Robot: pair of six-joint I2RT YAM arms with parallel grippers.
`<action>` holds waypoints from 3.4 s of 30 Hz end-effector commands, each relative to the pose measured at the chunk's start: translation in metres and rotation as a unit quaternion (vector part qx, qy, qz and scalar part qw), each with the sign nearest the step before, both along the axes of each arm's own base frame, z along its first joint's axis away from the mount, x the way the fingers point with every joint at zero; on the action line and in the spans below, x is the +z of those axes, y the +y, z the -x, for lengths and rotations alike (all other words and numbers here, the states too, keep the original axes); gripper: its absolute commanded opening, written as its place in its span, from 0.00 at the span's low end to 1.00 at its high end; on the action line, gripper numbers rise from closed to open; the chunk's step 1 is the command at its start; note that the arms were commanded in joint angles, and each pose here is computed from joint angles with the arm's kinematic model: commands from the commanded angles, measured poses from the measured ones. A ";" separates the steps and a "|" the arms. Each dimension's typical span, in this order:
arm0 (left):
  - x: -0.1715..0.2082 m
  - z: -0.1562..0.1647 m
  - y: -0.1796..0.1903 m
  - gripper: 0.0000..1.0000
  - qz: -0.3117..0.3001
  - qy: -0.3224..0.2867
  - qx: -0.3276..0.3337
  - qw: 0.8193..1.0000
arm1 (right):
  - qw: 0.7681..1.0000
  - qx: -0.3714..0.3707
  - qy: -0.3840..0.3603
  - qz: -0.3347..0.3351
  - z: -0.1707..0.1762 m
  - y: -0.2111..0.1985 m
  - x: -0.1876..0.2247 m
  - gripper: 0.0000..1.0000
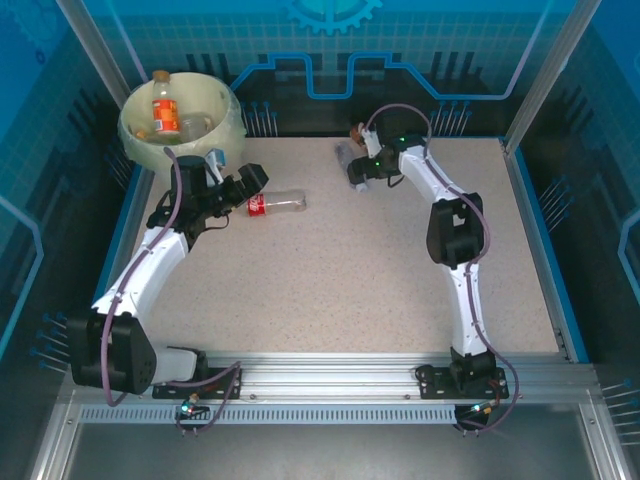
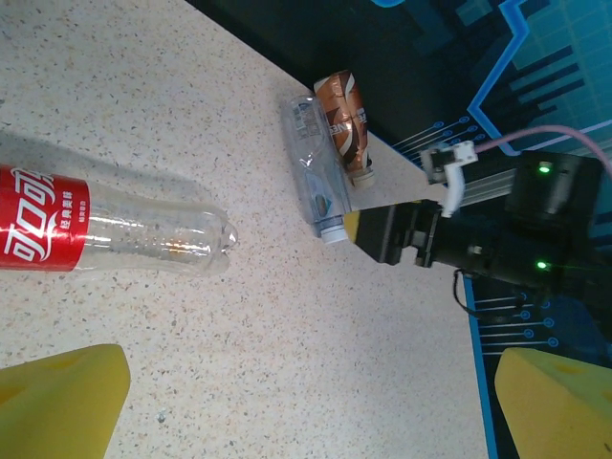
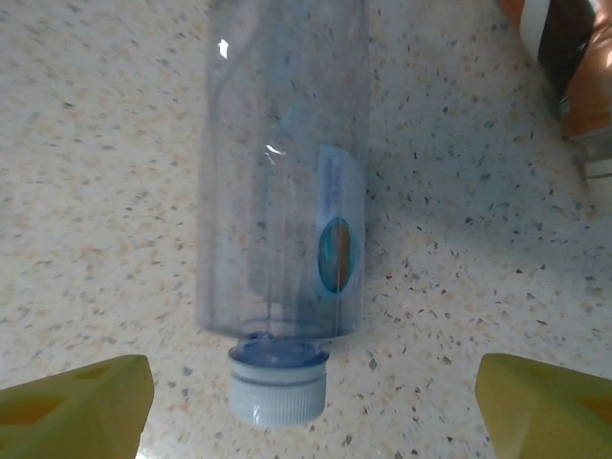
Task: Put the plastic bottles in the bin
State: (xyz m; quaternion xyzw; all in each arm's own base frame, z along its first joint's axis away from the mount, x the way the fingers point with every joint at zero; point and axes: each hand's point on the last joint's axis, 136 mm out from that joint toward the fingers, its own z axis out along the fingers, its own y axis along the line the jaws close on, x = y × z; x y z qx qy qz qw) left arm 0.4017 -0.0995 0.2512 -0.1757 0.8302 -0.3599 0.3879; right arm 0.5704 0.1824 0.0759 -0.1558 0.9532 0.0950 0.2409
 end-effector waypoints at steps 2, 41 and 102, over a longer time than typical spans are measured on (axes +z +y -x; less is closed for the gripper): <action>0.007 -0.002 -0.006 0.99 0.005 -0.009 -0.012 1.000 | 0.998 -0.006 0.030 0.046 0.005 0.007 -0.021 0.86; -0.017 0.007 -0.063 0.99 0.042 0.001 -0.099 0.994 | 0.997 0.006 -0.069 0.023 0.116 0.009 0.054 0.32; 0.018 -0.006 -0.128 0.54 -0.067 -0.094 -0.101 0.988 | 0.968 0.009 -0.143 -0.207 0.274 0.037 0.158 1.00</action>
